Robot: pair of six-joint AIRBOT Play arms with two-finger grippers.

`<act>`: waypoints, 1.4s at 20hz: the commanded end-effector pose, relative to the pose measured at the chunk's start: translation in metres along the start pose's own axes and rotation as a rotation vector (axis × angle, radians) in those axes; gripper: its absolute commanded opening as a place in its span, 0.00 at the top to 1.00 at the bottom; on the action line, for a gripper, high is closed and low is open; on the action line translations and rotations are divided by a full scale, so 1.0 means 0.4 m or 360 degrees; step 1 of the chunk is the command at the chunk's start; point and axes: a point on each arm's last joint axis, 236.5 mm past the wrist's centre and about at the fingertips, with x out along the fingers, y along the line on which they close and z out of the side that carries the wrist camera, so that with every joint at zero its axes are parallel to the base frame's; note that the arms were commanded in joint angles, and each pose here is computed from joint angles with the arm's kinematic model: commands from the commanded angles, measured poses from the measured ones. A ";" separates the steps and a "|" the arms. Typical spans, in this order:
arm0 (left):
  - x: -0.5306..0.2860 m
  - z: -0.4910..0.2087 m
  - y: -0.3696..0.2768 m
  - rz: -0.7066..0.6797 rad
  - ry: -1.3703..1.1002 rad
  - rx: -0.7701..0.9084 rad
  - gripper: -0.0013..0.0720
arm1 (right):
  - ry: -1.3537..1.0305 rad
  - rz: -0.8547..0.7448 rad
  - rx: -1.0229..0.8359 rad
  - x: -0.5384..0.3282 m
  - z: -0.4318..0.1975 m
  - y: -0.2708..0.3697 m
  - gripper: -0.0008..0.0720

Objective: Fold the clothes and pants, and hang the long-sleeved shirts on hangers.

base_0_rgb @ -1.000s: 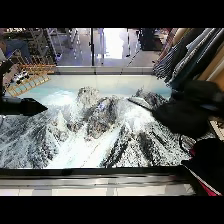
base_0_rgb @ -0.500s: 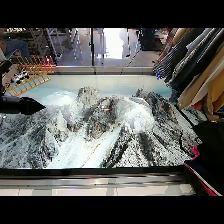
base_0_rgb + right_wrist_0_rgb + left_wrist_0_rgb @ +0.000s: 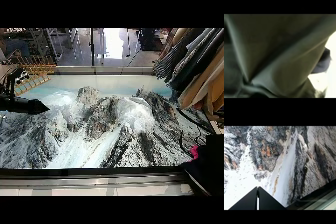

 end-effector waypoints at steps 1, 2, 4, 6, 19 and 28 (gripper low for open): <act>0.008 0.001 0.001 -0.0017 0.0004 -0.0019 0.97 | 0.0178 -0.0094 0.0124 0.056 -0.034 -0.039 0.14; 0.008 0.001 0.002 -0.0016 0.0004 -0.0018 0.97 | 0.0161 -0.0105 0.0098 0.049 -0.026 -0.032 0.02; 0.008 -0.002 0.001 -0.0018 0.0013 -0.0018 0.97 | 0.0085 -0.0131 0.0041 0.010 0.000 -0.014 0.03; 0.008 -0.004 0.000 -0.0021 0.0017 -0.0018 0.97 | -0.0080 -0.0165 -0.0040 -0.063 0.047 0.016 0.03; 0.000 -0.012 0.099 0.0250 0.0029 -0.0123 0.97 | -0.0432 0.0437 -0.1085 -0.252 -0.008 0.595 0.42; -0.151 0.029 0.146 0.0631 -0.0226 -0.0184 0.97 | -0.0301 0.0538 -0.2048 0.178 -0.396 1.015 0.97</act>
